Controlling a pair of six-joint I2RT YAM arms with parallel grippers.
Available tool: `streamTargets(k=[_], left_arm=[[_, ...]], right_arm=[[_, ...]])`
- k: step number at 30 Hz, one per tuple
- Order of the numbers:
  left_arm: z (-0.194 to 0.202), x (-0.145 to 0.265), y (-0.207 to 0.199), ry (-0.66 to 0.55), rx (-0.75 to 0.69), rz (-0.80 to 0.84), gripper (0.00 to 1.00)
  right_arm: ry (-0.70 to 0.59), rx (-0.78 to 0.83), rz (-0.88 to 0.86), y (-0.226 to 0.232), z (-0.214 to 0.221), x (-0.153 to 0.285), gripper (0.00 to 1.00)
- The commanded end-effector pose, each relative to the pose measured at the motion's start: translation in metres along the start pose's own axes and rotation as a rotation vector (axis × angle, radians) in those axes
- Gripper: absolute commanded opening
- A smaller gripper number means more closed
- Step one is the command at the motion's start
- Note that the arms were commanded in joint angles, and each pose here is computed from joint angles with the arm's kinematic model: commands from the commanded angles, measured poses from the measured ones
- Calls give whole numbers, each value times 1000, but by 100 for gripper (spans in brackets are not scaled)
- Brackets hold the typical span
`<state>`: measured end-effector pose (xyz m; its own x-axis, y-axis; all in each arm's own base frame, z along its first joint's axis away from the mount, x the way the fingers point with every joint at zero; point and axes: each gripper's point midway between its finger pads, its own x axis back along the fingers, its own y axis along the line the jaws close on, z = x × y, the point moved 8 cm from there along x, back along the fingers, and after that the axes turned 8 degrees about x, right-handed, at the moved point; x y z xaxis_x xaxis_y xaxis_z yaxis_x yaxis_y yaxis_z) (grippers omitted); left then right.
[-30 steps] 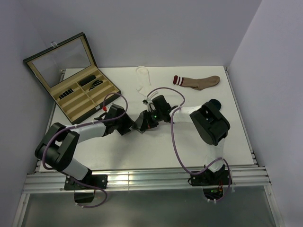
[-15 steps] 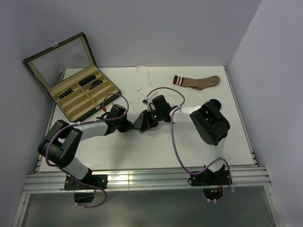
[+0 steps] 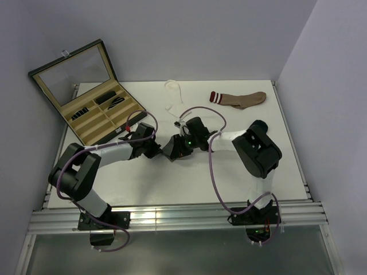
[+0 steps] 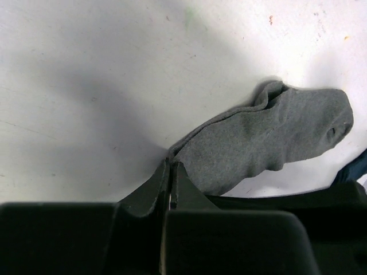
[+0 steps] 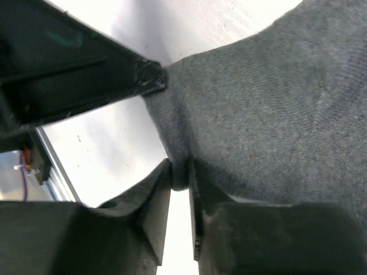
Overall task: Roll the socks
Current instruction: Roll the sock at the center of the board.
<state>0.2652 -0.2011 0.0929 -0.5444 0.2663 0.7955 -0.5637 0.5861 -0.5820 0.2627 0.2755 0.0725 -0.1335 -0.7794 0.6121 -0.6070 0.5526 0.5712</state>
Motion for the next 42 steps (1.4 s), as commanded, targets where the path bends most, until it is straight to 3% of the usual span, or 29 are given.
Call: streamTargets(k=[1, 6, 19, 28, 42], left_arm=[[-1, 0, -11, 0, -8, -26, 0], [-2, -1, -12, 10, -32, -68, 0], [-3, -1, -22, 41, -66, -108, 0], [-5, 1, -22, 37, -77, -106, 0], [-9, 2, -22, 31, -56, -102, 0]], right_arm=[[-106, 117, 25, 14, -14, 14, 35], [-166, 230, 122, 22, -14, 21, 48], [-224, 584, 442, 44, 4, 6, 50], [-213, 642, 521, 40, 10, -1, 50], [-159, 702, 511, 45, 27, -16, 46]])
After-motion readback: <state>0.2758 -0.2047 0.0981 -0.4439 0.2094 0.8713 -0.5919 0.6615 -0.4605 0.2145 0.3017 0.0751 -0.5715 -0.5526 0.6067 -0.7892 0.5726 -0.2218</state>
